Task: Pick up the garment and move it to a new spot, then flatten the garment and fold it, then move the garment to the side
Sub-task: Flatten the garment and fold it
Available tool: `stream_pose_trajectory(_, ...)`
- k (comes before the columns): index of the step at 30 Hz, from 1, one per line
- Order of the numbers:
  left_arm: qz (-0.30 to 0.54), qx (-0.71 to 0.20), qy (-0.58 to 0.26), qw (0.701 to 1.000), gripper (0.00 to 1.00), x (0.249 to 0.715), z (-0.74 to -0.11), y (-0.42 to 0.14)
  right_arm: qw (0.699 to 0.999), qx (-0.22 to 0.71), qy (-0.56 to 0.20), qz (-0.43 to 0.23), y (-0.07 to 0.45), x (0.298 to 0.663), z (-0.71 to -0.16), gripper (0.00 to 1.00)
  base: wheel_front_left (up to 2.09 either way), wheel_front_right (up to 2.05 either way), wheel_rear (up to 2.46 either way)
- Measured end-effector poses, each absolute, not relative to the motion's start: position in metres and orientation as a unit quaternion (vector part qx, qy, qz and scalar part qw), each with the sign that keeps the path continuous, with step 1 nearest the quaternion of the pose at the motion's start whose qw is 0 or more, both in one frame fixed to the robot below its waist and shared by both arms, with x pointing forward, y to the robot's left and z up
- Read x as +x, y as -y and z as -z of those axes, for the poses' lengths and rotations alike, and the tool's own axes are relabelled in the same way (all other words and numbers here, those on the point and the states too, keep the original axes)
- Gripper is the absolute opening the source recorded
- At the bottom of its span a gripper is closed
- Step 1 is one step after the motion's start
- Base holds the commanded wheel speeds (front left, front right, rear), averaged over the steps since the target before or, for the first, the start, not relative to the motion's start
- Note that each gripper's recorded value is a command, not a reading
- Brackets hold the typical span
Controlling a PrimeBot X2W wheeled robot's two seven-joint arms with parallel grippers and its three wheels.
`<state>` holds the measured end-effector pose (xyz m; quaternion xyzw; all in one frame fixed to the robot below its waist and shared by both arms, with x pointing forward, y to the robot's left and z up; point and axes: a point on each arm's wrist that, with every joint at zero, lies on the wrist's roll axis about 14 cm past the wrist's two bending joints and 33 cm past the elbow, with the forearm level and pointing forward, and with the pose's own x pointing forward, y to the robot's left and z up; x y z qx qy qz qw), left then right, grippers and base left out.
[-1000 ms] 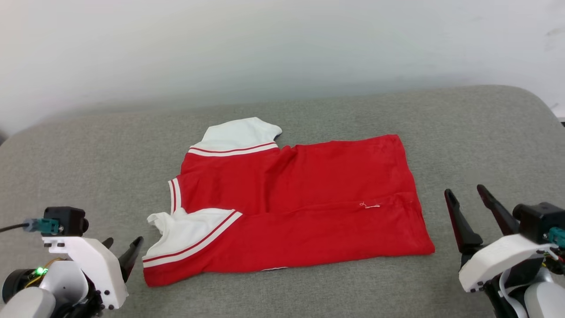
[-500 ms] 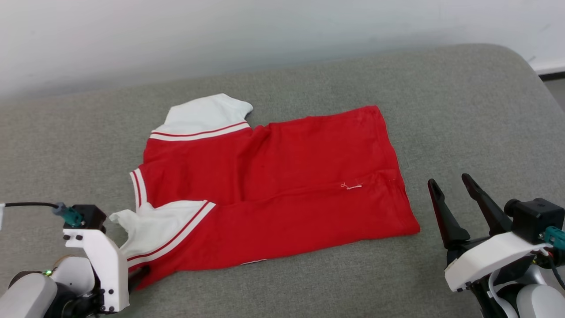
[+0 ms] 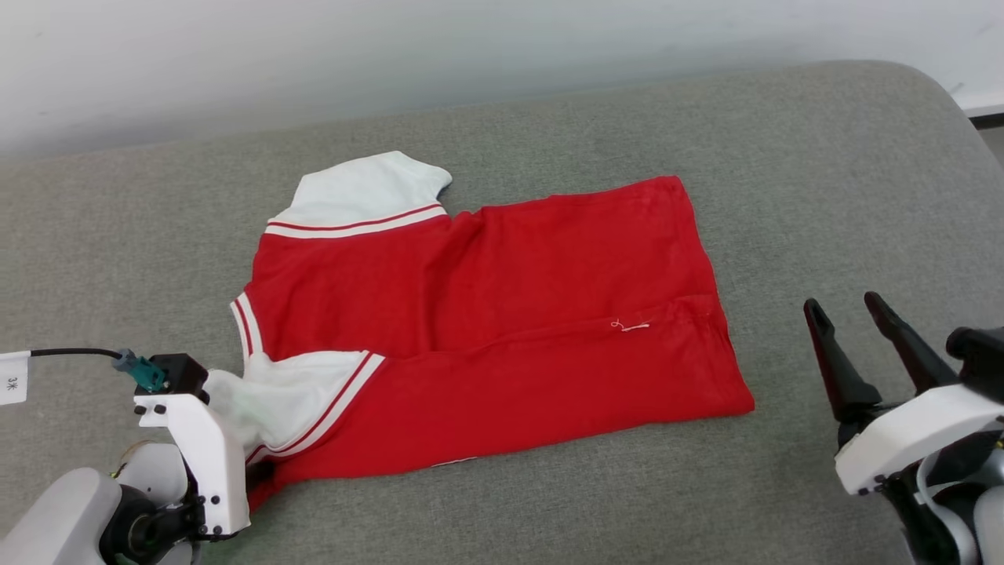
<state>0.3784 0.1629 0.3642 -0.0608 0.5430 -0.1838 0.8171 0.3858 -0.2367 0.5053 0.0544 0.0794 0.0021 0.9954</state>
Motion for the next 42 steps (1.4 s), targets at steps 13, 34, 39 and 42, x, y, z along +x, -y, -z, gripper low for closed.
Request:
stream_pose_trajectory(13,0.188,-0.069,-0.475,0.857,0.00,0.399,-0.402,-0.166,0.905,0.095,-0.410,-0.055,0.220,0.391,-0.409,1.00,0.00,0.00,0.00)
stream_pose_trajectory(34,0.189,-0.061,-0.465,0.863,0.00,0.397,-0.410,-0.163,0.852,0.105,-0.503,-0.103,0.186,0.399,-0.378,0.00,0.00,0.00,0.00)
stream_pose_trajectory(39,0.194,-0.057,-0.455,0.867,0.00,0.384,-0.422,-0.162,0.869,0.090,-0.473,-0.113,0.186,0.396,-0.400,0.00,0.00,0.00,0.00)
stream_pose_trajectory(42,0.192,-0.053,-0.450,0.871,0.00,0.374,-0.431,-0.164,0.877,0.082,-0.459,-0.118,0.185,0.387,-0.413,0.00,0.00,0.00,0.00)
